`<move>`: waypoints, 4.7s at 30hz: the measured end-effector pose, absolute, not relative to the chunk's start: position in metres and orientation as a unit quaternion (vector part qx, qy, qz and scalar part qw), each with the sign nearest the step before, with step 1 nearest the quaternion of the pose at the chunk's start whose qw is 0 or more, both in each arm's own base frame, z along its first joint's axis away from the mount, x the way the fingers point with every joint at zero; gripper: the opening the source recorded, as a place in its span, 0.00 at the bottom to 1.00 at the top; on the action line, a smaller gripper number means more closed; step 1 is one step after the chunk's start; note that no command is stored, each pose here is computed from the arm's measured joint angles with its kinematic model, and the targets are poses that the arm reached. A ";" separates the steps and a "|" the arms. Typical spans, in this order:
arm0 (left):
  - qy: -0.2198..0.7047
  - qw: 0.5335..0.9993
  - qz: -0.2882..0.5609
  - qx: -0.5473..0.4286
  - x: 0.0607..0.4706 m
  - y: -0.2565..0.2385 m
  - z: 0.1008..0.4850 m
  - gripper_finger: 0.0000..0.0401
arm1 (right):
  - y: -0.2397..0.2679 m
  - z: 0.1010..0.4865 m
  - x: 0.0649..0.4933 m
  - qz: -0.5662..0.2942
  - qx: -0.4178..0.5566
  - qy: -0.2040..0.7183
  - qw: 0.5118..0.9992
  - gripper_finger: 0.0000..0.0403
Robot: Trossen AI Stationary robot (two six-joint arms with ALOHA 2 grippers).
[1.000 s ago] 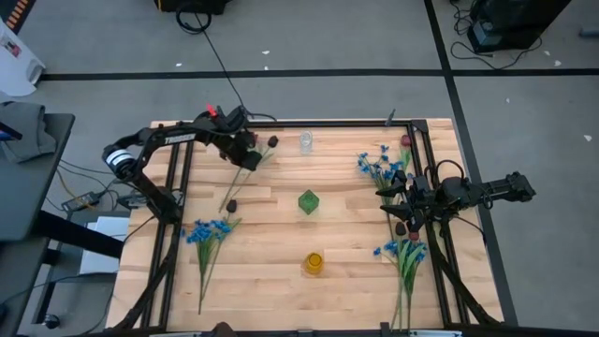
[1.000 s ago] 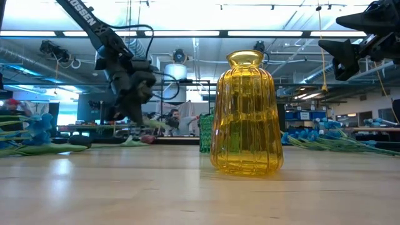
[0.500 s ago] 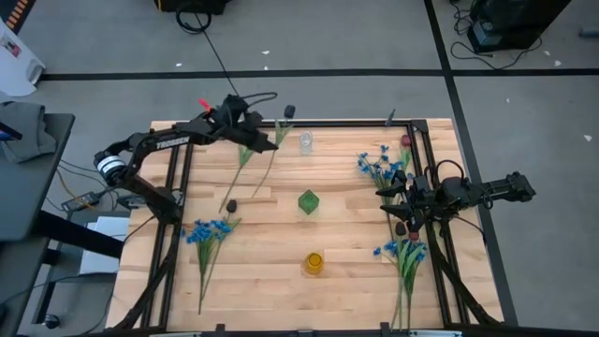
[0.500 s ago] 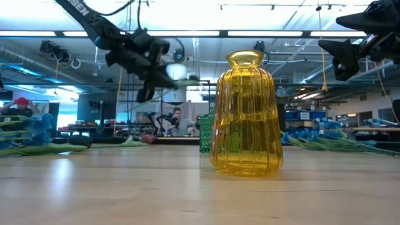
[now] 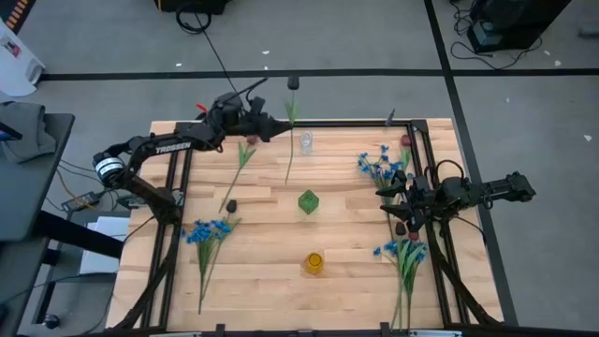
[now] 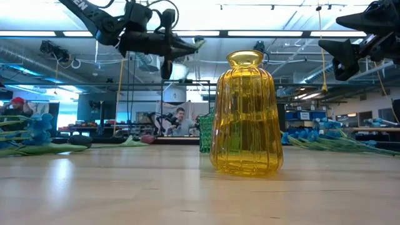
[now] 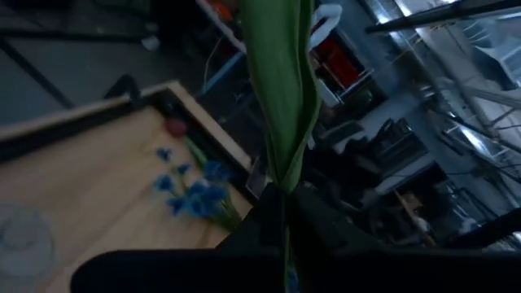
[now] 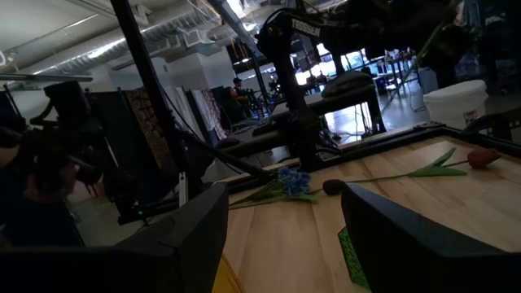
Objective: Sort flowers into vase by color
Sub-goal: Put the top left black tulip into the transparent vase, then put the top blue flowers into the green vase
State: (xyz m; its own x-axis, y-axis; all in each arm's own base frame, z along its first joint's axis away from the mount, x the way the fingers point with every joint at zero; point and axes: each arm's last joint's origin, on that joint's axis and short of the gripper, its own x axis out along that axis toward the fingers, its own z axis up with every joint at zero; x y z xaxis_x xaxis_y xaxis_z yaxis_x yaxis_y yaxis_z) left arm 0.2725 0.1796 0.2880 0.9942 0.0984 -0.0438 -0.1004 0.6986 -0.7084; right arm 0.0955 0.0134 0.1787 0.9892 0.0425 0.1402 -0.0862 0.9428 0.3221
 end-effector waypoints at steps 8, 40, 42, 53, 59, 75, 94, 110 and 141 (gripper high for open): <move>-0.005 0.960 0.119 -0.253 0.281 0.178 0.306 0.02 | 0.013 0.179 0.096 0.033 0.166 -0.066 0.983 0.62; 0.051 0.976 0.207 -0.044 0.359 0.247 0.329 0.02 | 0.014 0.179 0.096 0.034 0.166 -0.066 0.983 0.62; 0.052 0.975 0.213 -0.041 0.356 0.252 0.330 0.02 | 0.014 0.179 0.096 0.034 0.166 -0.065 0.983 0.62; 0.078 0.980 0.170 -0.072 0.354 0.255 0.320 0.02 | 0.013 0.179 0.096 0.033 0.166 -0.066 0.983 0.62; 0.086 0.979 0.167 -0.076 0.357 0.255 0.315 0.02 | 0.013 0.179 0.096 0.033 0.166 -0.066 0.983 0.62; 0.060 0.980 0.165 -0.091 0.370 0.260 0.301 0.02 | 0.014 0.179 0.096 0.034 0.166 -0.066 0.983 0.62; 0.091 0.978 0.164 -0.093 0.367 0.258 0.264 0.02 | 0.014 0.179 0.095 0.036 0.166 -0.066 0.983 0.62; 0.115 0.978 0.164 -0.054 0.364 0.257 0.251 0.05 | 0.014 0.179 0.095 0.037 0.166 -0.066 0.983 0.62; 0.165 0.970 0.172 -0.039 0.361 0.256 0.242 0.50 | 0.014 0.179 0.095 0.037 0.166 -0.066 0.983 0.62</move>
State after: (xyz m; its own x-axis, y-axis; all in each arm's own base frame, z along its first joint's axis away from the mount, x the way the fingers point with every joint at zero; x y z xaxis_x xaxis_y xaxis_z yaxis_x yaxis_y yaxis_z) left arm 0.3610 0.2564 0.2424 0.8860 0.3214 -0.3343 -0.3471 0.9376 -0.0184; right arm 0.0955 0.0137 0.1788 0.9887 0.0504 0.1414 -0.0940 0.9424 0.3211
